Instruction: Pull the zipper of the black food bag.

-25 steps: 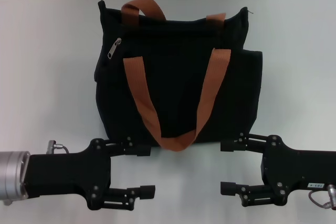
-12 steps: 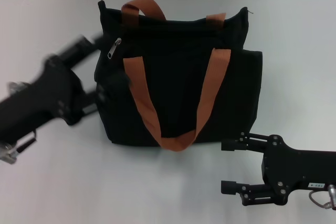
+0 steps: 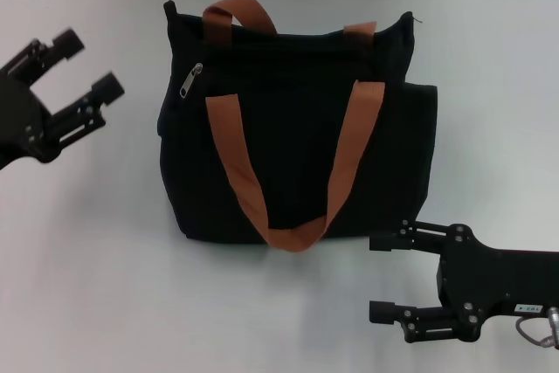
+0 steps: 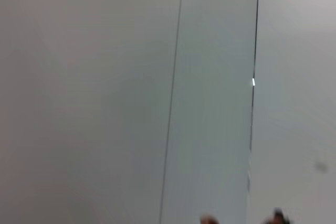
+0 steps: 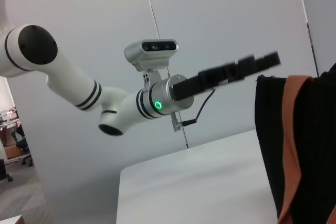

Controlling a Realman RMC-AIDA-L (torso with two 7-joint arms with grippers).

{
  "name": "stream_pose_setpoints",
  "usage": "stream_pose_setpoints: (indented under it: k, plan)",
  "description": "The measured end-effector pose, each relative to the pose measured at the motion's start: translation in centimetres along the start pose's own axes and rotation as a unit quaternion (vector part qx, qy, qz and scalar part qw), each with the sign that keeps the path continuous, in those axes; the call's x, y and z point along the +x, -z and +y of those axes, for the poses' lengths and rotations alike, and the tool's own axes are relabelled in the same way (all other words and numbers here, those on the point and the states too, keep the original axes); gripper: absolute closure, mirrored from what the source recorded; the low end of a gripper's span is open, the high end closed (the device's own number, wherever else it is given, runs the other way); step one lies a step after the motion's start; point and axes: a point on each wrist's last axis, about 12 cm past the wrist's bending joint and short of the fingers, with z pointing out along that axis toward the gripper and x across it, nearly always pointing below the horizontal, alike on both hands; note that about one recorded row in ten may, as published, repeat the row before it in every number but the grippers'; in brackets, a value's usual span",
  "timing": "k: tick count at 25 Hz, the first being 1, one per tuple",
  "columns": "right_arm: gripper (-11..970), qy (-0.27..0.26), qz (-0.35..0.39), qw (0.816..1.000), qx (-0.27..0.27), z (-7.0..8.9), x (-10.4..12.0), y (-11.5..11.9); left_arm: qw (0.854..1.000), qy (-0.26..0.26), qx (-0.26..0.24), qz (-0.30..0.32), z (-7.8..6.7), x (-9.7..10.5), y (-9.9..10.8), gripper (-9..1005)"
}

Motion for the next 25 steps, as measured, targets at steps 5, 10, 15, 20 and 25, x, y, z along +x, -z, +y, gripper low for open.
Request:
stream_pose_setpoints:
  k: [5,10,15,20,25]
  plan:
    - [159,-0.001,0.003,1.0,0.002,-0.2,-0.1,0.1,0.997,0.001,0.028,0.072,0.6,0.1,0.5,208]
    - [161,-0.001,0.003,1.0,0.003,-0.2,-0.1,0.1,0.994,0.001,0.042,0.101,0.3,0.7,0.4,210]
    - [163,-0.002,0.002,1.0,0.003,-0.2,-0.1,0.1,0.994,-0.004,0.039,0.102,0.3,0.8,0.3,213]
    - [164,-0.003,0.002,1.0,0.005,-0.1,0.0,0.2,0.994,-0.018,0.05,0.101,0.5,0.7,-1.0,215]
    - [166,-0.004,0.0,1.0,0.007,-0.1,0.0,0.2,0.992,-0.039,0.051,0.107,1.3,0.7,-3.2,217]
